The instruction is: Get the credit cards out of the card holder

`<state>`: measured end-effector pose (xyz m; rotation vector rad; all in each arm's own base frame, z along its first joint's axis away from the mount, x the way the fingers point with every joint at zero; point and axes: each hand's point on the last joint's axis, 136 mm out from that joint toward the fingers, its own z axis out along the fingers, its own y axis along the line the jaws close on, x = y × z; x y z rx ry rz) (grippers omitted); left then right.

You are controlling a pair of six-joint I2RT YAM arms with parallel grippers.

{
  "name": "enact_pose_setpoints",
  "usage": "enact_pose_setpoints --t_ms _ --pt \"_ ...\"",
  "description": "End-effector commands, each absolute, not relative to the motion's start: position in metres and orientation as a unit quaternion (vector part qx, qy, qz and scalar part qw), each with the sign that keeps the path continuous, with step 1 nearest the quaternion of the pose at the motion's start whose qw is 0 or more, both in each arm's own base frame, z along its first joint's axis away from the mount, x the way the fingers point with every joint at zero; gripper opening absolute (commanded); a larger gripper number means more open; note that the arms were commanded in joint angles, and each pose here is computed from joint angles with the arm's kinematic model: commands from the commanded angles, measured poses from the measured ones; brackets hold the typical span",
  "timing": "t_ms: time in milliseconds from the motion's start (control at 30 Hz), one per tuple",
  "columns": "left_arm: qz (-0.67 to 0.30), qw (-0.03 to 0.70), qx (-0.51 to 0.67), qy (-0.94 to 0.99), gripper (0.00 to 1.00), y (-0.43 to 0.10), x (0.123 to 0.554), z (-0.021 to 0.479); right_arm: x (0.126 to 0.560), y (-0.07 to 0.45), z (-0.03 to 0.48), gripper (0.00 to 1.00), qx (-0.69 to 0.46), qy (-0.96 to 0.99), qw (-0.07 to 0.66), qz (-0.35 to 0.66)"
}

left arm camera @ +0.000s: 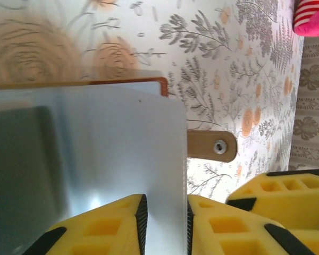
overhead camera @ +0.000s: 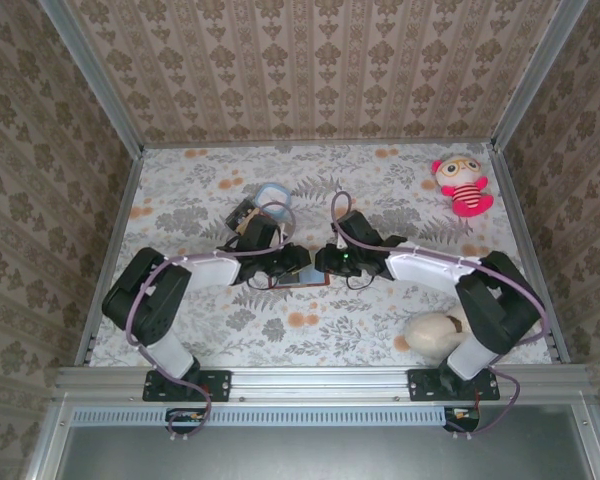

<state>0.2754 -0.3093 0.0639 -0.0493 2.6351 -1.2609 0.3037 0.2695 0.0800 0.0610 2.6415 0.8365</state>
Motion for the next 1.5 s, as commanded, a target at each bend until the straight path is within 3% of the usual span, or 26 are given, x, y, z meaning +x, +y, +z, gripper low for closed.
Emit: enact_pose_setpoints --t_ms 0,267,700,900,1467 --pt "-0.453 0.116 0.014 0.884 0.29 -0.33 0.281 0.079 0.309 0.242 0.089 0.31 0.05 0.935 0.223 0.271" --pt "-0.421 0.161 0.02 0.892 0.44 -0.299 0.292 0.103 0.308 0.221 0.106 0.34 0.067 0.923 0.249 0.286" --pt "-0.307 0.151 -0.054 0.938 0.56 -0.235 0.281 0.062 0.305 0.271 0.07 0.42 0.02 0.946 0.16 0.28" --pt "-0.307 0.137 -0.061 0.94 0.58 -0.234 0.277 0.053 0.305 0.28 0.059 0.48 0.014 0.953 0.135 0.272" --pt "-0.312 0.11 -0.07 0.941 0.6 -0.239 0.275 0.038 0.302 0.276 0.027 0.51 0.023 0.968 0.095 0.233"
